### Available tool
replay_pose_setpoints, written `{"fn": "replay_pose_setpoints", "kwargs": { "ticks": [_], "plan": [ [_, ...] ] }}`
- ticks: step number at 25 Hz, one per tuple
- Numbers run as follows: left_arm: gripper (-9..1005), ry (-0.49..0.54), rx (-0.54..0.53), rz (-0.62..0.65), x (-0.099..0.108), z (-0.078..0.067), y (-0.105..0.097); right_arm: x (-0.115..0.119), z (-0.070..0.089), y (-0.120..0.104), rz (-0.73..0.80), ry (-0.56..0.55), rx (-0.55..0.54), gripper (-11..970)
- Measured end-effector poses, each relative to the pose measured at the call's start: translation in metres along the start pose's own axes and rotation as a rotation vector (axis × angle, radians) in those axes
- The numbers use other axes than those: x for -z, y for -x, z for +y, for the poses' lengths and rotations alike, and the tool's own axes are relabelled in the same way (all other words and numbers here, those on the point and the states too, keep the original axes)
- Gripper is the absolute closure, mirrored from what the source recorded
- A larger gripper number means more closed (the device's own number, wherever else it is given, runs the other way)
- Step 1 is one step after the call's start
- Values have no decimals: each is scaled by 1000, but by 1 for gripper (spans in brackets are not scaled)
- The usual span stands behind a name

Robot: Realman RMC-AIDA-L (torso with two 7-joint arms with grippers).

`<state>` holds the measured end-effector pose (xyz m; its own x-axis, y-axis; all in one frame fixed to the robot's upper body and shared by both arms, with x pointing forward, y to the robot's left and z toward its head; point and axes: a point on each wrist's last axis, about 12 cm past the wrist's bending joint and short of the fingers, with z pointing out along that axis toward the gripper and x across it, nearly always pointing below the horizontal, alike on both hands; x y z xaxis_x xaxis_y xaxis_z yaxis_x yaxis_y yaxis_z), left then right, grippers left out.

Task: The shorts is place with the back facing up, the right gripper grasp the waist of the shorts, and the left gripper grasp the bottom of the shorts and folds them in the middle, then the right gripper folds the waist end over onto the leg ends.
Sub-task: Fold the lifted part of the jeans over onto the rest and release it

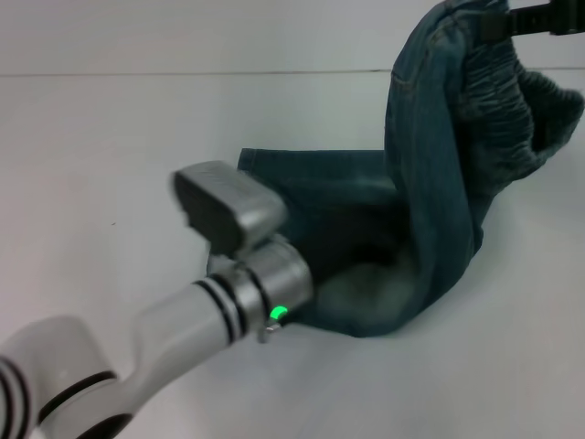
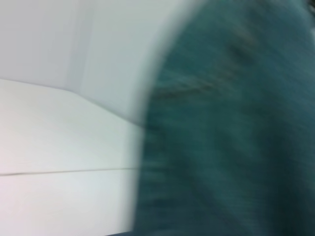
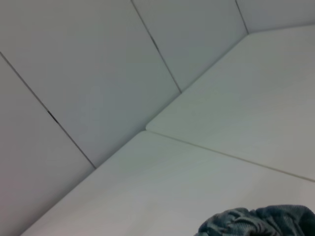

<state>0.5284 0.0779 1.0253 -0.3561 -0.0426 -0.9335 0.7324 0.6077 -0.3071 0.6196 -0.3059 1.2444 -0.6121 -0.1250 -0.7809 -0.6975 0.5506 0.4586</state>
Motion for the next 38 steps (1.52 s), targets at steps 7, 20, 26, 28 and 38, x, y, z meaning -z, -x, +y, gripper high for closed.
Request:
{"fn": "replay_pose_setpoints", "kwargs": {
  "ticks": [7,20,26,28,38],
  "plan": [
    [901,202,76,-238,62,45,-7,-24,-4,5,47,14,27,824],
    [283,508,126,-430,137,82,-20,-112,27,18,264,108,172,823],
    [81,566,141,-449,147,87,-23,-153,44,13,359,120,217,823],
    [49,579,144,-450,149,88,-23,-165,49,9,384,125,232,823],
    [49,593,141,-446,151,91,-24,-194,66,-8,494,130,291,572]
  ]
}}
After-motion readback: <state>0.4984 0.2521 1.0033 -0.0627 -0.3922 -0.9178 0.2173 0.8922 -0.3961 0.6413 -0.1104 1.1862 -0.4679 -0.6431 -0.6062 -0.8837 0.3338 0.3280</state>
